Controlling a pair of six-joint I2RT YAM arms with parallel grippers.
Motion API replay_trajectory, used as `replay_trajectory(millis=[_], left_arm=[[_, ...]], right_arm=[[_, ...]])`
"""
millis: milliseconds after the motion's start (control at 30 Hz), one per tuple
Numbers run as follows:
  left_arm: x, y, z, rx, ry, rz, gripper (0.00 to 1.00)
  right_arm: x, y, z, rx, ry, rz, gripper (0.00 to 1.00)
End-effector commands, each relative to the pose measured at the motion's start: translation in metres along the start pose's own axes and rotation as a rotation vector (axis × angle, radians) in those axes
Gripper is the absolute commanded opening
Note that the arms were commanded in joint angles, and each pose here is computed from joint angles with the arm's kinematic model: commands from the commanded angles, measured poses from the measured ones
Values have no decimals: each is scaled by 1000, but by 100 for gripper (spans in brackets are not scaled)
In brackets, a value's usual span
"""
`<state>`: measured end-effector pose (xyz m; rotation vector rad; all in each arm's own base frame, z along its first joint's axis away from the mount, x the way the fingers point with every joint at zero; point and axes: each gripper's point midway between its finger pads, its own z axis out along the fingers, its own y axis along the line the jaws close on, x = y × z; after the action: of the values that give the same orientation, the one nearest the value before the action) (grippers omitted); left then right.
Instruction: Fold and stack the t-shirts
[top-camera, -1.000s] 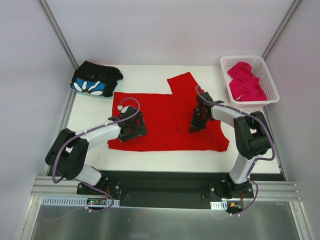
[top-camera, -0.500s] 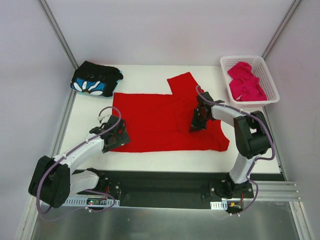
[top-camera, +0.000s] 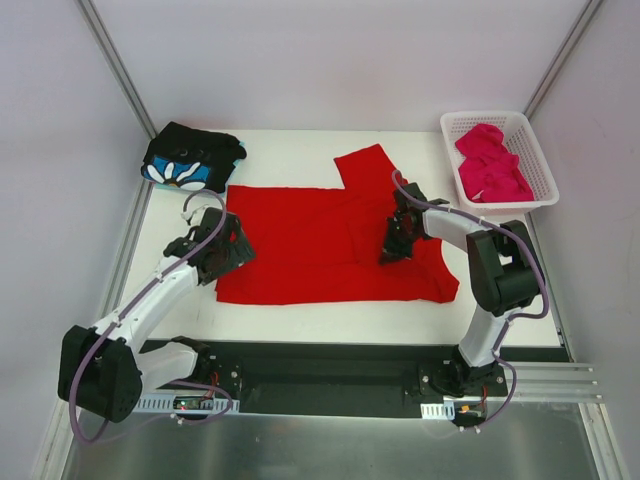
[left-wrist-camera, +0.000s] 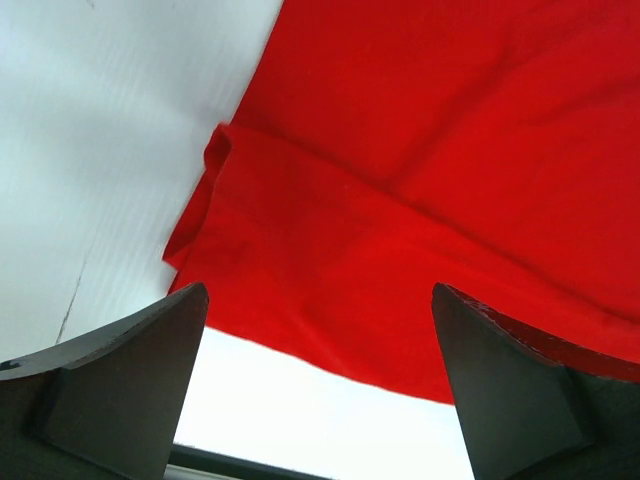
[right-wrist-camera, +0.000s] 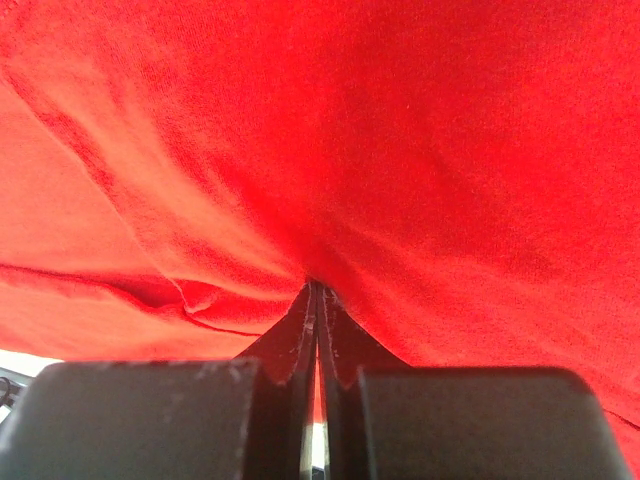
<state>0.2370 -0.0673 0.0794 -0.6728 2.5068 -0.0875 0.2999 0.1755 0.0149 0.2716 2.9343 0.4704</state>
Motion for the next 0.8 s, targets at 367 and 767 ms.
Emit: replay_trajectory(millis=[367,767], left_arm=[[0,50,34,-221,6,-107,92],[-35,67,43,-232,-31,-181,84]], right_arm=[[10,-38,11,136,35,-9,1],[12,-38,14,126,44,-9,1]])
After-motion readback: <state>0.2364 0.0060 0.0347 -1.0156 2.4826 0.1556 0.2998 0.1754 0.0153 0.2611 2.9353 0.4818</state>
